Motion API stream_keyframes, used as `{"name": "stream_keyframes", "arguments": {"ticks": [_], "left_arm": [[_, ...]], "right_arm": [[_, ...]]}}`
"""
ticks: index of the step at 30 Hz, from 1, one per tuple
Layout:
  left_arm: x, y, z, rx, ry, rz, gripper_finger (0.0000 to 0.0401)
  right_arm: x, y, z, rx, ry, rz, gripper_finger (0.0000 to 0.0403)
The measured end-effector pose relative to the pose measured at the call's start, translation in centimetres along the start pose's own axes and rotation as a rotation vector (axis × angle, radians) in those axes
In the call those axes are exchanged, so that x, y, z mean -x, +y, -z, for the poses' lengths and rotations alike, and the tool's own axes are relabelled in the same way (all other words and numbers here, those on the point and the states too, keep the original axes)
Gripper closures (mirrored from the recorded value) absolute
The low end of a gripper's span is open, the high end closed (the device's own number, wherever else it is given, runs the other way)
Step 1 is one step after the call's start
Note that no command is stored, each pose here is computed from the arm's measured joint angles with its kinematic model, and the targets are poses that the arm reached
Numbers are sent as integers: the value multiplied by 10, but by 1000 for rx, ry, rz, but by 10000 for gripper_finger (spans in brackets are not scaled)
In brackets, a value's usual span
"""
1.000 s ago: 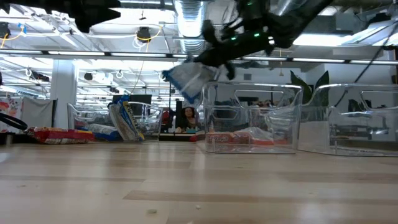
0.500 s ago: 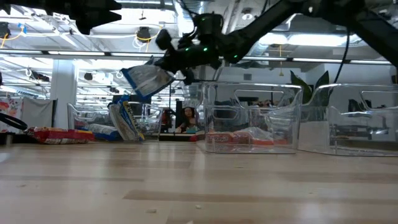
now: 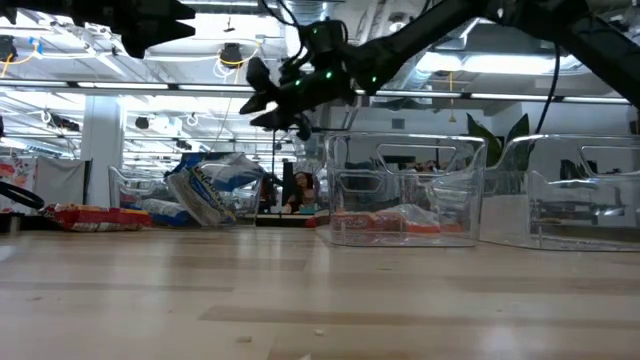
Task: Sort Maruchan noodles
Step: Put the bottom left orange noodle pack into the bottom center transparent bin
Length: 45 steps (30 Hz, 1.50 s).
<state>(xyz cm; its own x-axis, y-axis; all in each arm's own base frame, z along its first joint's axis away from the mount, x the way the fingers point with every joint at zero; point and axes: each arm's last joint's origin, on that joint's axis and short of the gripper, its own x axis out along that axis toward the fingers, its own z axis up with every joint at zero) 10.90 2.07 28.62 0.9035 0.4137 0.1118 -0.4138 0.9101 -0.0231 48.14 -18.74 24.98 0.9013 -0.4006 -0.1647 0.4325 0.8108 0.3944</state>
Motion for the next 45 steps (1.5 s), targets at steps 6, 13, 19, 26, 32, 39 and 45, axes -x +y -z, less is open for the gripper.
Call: {"name": "stream_keyframes", "arguments": {"ticks": [6,13,19,26,32,39,45], "left_arm": [[0,0,0,13,1,4,197],[0,0,2,20,22,5,197],[0,0,3,35,30,6,197],[0,-2,5,34,50,75,197],[0,-2,5,16,46,76,197],[-3,-4,5,13,53,115,197],[-18,-12,9,2,62,213,197]], "right_arm": [[27,11,-28,144,84,33,166],[66,22,-58,266,195,65,167],[93,31,-65,362,296,124,172],[132,24,-37,442,509,265,177],[192,6,-5,399,549,349,177],[262,6,29,300,260,197,177],[297,11,55,229,-16,0,177]]}}
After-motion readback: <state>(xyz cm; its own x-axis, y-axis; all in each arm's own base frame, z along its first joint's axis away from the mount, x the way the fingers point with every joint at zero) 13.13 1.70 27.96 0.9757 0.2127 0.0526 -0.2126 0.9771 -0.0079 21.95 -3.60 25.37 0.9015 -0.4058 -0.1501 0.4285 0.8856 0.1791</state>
